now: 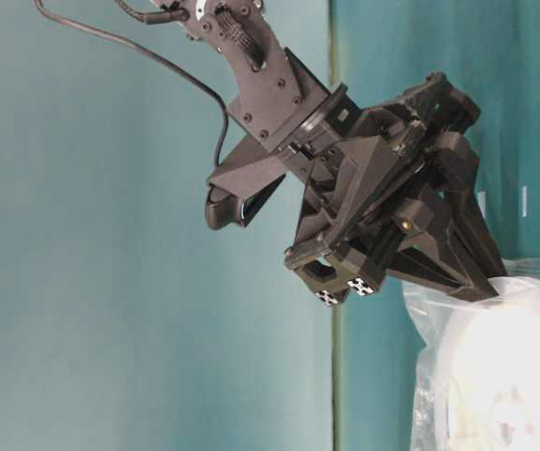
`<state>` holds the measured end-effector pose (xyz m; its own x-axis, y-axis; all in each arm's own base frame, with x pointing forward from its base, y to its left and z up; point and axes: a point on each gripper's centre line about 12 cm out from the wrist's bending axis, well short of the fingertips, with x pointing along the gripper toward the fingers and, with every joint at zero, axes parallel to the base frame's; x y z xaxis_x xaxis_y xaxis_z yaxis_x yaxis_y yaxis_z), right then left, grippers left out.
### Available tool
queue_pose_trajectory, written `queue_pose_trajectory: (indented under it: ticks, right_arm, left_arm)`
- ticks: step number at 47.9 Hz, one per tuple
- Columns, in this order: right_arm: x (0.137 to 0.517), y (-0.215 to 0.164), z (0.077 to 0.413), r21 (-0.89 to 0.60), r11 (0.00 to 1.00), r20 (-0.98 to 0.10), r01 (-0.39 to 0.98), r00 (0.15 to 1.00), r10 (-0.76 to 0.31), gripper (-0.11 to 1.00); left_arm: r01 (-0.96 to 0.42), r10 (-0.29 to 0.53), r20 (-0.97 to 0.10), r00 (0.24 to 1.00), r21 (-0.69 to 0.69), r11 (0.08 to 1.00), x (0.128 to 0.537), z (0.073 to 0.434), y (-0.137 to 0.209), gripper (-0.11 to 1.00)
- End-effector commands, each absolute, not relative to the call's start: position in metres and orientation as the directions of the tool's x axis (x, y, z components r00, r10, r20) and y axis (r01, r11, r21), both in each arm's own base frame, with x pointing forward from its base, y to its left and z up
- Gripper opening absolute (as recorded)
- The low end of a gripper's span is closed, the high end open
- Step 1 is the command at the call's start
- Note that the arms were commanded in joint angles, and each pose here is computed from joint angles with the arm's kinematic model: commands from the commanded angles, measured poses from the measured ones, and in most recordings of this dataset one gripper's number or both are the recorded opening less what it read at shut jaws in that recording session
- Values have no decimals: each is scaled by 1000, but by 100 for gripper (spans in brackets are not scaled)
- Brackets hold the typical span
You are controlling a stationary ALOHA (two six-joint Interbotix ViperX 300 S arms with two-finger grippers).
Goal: Take out the reel from the clear zip bag.
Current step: 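Hold the bag with the left gripper, pull the reel rightward out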
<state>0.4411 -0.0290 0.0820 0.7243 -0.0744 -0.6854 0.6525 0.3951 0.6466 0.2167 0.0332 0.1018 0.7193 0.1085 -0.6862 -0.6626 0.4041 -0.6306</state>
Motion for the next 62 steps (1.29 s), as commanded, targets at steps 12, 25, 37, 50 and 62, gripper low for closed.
queue_pose_trajectory:
  ticks: [12,25,37,50,62]
  right_arm:
    - [432,-28,94,663,391,-668,639,740,-77,14]
    - [419,-29,99,662,389,-667,640,741,-82,9]
    - [404,-28,101,656,388,-675,648,733,-83,9]
    - [390,-30,104,652,382,-679,655,728,-88,10]
    - [377,-29,106,648,382,-685,659,723,-87,9]
  left_arm:
    - [-652,111,-674,730,-640,408,220,105,34,0]
    - [-653,110,-676,728,-637,409,219,104,34,0]
    - [-653,111,-675,729,-639,407,220,105,34,0]
    - [-652,111,-675,730,-638,409,220,105,34,0]
    - [-651,111,-674,731,-639,409,220,105,34,0]
